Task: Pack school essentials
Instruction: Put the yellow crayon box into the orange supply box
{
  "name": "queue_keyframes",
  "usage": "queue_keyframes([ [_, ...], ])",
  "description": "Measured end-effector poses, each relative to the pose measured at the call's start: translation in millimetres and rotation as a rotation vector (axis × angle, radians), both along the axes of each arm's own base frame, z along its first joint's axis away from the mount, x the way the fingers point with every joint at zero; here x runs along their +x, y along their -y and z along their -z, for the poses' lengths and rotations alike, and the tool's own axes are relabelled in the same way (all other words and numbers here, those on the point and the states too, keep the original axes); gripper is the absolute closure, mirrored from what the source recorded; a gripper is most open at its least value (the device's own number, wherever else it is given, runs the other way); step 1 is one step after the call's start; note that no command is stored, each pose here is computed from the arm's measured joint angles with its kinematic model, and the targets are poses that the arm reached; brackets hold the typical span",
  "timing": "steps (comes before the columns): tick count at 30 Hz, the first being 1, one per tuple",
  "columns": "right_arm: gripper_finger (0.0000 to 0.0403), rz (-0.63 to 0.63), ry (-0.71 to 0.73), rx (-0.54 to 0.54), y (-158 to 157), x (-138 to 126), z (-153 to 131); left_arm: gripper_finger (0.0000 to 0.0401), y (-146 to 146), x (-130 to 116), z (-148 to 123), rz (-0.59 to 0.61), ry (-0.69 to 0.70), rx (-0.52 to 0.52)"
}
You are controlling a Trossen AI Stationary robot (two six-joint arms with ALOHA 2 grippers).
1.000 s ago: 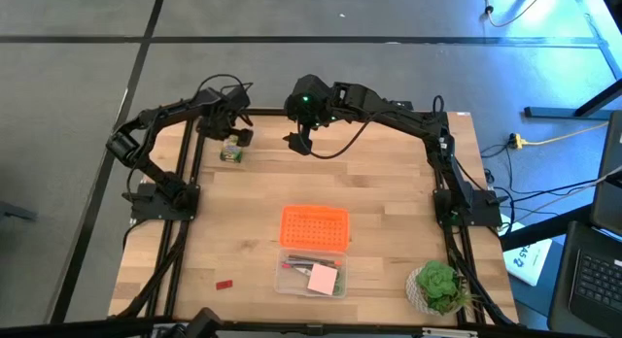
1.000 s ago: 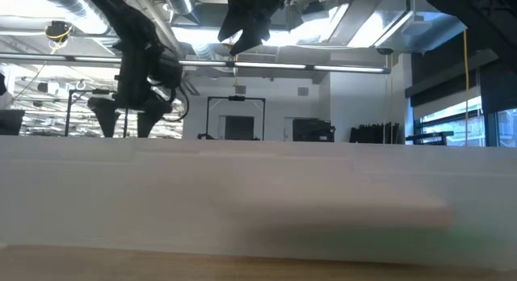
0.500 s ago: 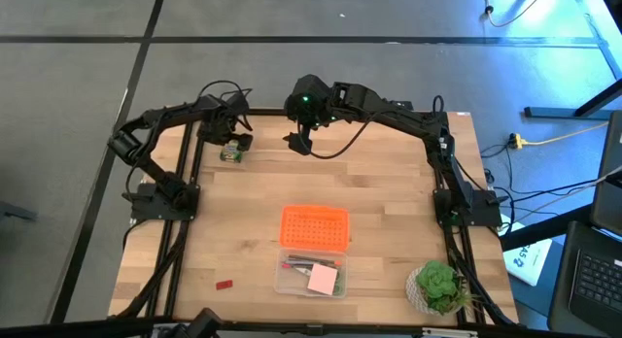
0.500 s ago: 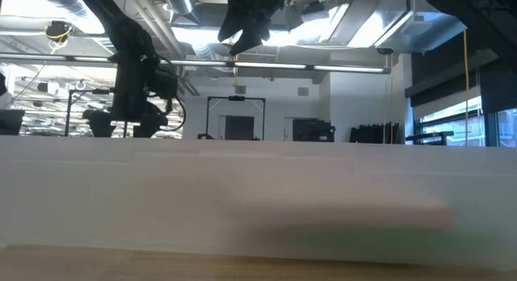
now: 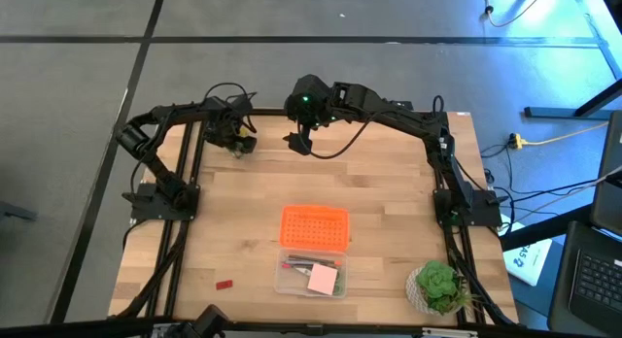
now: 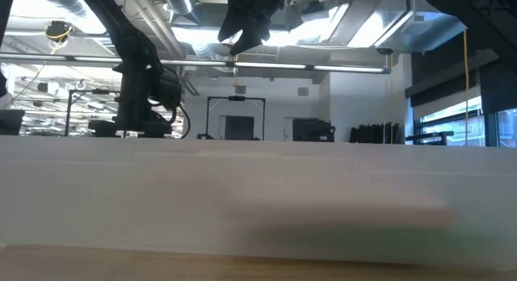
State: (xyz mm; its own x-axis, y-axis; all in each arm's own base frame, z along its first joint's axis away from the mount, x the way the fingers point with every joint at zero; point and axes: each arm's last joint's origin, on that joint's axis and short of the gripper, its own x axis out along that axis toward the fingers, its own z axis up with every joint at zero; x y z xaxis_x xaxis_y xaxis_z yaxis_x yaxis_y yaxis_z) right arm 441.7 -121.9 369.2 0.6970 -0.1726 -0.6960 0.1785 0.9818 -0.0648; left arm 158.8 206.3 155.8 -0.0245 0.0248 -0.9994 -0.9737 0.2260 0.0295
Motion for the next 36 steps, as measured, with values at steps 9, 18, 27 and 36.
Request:
queue_keyframes([
  [9, 0.0004, 0.0, 0.0, 0.0, 0, 0, 0, 0.0001, -2, 6, 0, 0.072, 0.033, 0.044],
  [18, 0.0004, 0.0, 0.0, 0.0, 0, 0, 0, 0.0001, -4, 12, -1, 0.108, 0.056, 0.091],
  [27, 0.0004, 0.0, 0.0, 0.0, 0, 0, 0, 0.0001, -6, 14, 12, 0.132, 0.027, 0.053],
  [36, 0.0004, 0.0, 0.0, 0.0, 0, 0, 0, 0.0038, -6, 15, 13, 0.14, 0.022, 0.056],
])
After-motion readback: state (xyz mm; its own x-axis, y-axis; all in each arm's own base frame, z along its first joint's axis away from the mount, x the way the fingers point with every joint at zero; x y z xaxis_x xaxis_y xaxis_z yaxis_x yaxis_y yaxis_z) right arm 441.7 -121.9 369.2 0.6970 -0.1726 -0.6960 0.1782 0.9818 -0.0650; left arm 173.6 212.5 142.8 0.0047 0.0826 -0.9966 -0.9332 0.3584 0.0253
